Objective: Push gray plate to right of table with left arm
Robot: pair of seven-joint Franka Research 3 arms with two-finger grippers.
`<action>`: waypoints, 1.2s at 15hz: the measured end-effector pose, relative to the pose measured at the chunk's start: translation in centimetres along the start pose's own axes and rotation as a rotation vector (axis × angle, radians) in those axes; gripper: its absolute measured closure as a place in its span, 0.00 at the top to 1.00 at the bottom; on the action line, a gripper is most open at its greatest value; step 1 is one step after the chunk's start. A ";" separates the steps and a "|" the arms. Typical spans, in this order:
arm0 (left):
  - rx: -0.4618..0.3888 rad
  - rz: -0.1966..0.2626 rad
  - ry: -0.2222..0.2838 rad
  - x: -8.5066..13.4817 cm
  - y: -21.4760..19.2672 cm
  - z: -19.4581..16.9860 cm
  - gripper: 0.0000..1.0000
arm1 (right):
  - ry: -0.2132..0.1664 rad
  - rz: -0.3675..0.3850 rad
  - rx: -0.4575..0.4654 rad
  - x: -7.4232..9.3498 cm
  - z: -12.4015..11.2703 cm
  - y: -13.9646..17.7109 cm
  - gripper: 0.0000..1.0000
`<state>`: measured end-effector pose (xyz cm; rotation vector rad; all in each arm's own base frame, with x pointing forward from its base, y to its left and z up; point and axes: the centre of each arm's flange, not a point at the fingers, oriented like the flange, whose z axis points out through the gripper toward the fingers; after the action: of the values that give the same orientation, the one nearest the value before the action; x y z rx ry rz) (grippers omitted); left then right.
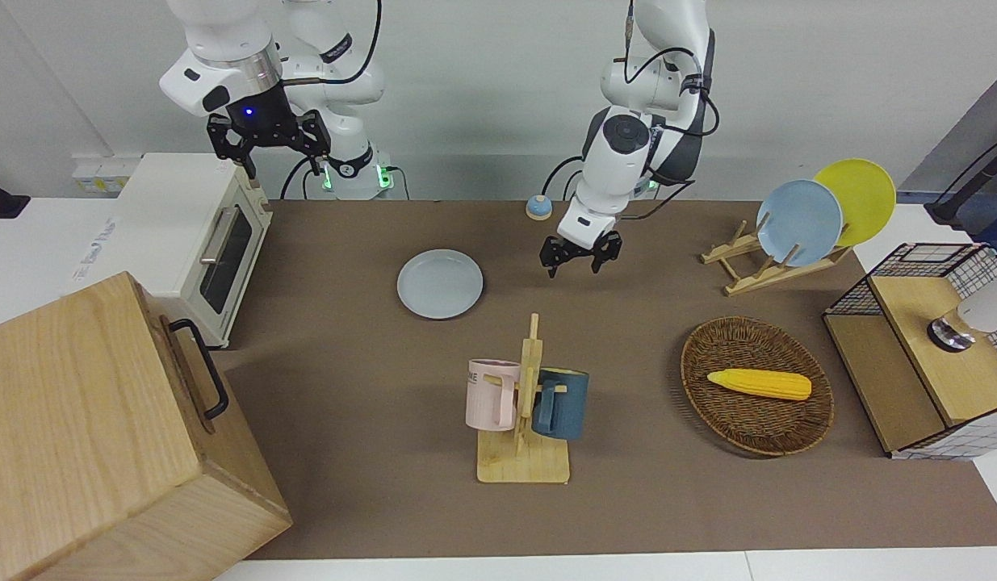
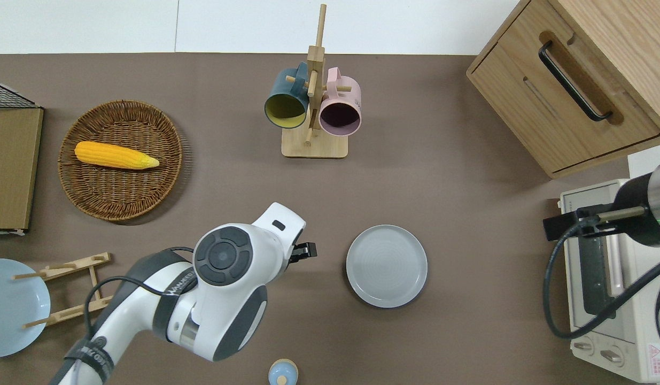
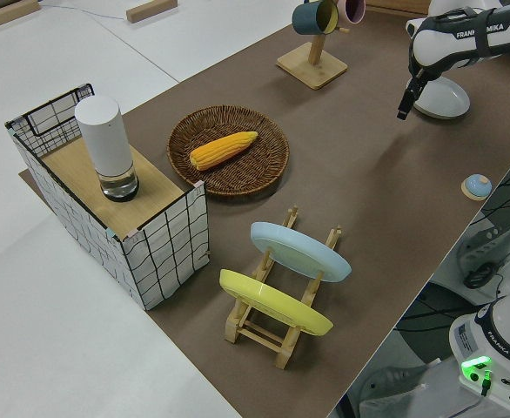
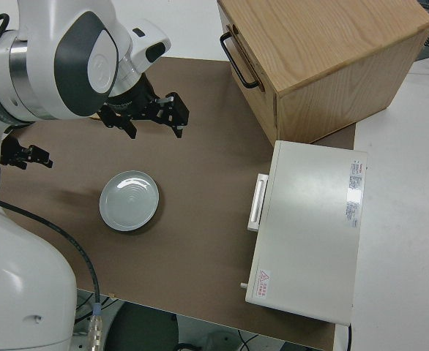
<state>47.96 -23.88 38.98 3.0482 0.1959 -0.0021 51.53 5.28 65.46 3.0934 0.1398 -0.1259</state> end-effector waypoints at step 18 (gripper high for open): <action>0.071 0.082 -0.038 3.1 -13.7 -19.7 1.00 | 0.000 0.000 0.000 0.0 0.0 0.0 1.00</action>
<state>49.16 -8.20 57.43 3.1218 0.0700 -0.0625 51.53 5.28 65.47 3.0934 0.1398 -0.1259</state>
